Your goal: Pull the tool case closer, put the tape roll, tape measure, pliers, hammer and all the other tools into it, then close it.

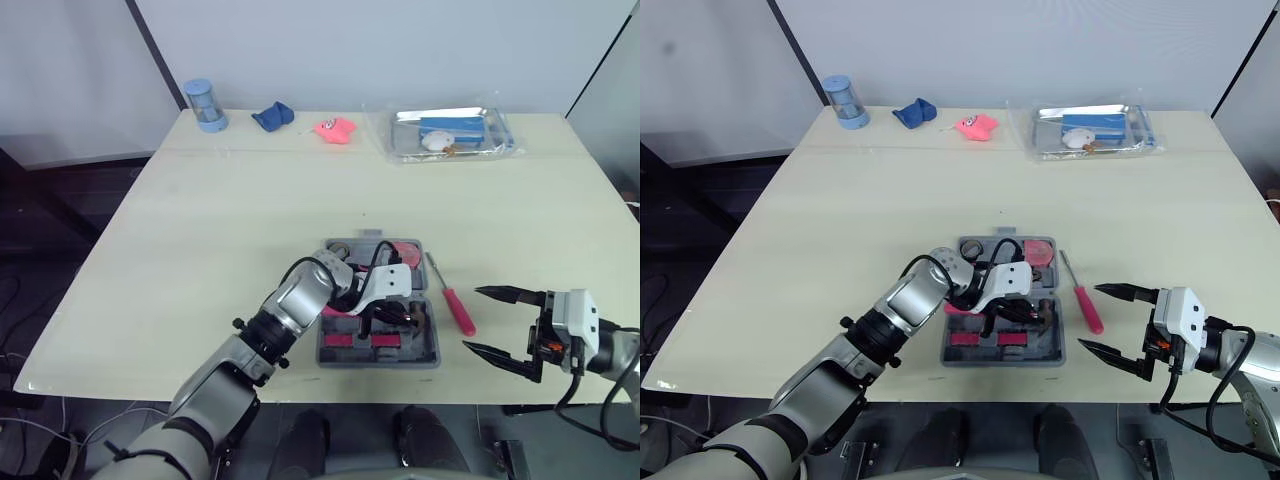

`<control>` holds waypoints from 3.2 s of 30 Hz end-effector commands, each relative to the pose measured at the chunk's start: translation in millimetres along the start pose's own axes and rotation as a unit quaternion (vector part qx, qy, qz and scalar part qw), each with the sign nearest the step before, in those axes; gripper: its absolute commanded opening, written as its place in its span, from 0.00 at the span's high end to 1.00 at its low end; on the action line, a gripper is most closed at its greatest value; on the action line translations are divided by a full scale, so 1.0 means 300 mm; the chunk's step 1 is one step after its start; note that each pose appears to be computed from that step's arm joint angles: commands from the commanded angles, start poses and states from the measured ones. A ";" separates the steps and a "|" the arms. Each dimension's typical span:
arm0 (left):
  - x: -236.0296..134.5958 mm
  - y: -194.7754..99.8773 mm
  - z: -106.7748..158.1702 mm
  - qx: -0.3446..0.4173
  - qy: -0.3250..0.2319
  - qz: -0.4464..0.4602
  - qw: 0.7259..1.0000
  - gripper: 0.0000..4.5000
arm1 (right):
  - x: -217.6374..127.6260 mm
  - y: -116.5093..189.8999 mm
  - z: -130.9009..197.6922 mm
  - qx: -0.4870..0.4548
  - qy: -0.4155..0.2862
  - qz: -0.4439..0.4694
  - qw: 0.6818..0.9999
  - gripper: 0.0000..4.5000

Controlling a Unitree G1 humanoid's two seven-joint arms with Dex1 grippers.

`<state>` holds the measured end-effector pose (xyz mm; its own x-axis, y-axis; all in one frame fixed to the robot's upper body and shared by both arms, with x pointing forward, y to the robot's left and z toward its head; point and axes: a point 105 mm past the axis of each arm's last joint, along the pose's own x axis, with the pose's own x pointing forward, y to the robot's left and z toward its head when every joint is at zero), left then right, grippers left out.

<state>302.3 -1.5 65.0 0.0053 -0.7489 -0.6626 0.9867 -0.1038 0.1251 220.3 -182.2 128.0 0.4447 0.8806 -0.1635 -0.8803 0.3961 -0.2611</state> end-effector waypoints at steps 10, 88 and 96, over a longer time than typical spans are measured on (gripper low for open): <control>0.027 -0.005 0.054 0.013 0.006 0.005 1.000 0.99 | 0.004 0.004 0.025 -0.021 -0.014 0.001 1.000 0.00; -0.123 -0.025 -0.162 -0.039 -0.146 0.043 0.988 0.99 | -0.026 -0.016 0.008 -0.005 -0.015 -0.023 1.000 0.00; -0.330 0.000 -0.104 -0.068 -0.246 0.143 0.956 0.99 | -0.062 -0.035 -0.022 0.018 -0.026 -0.077 0.997 0.00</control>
<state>304.4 83.5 84.6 0.1669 -0.9470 -0.2745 0.9845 0.1450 0.0982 222.2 -195.4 119.9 0.5261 0.8430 -0.1121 -0.8406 0.4956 -0.2186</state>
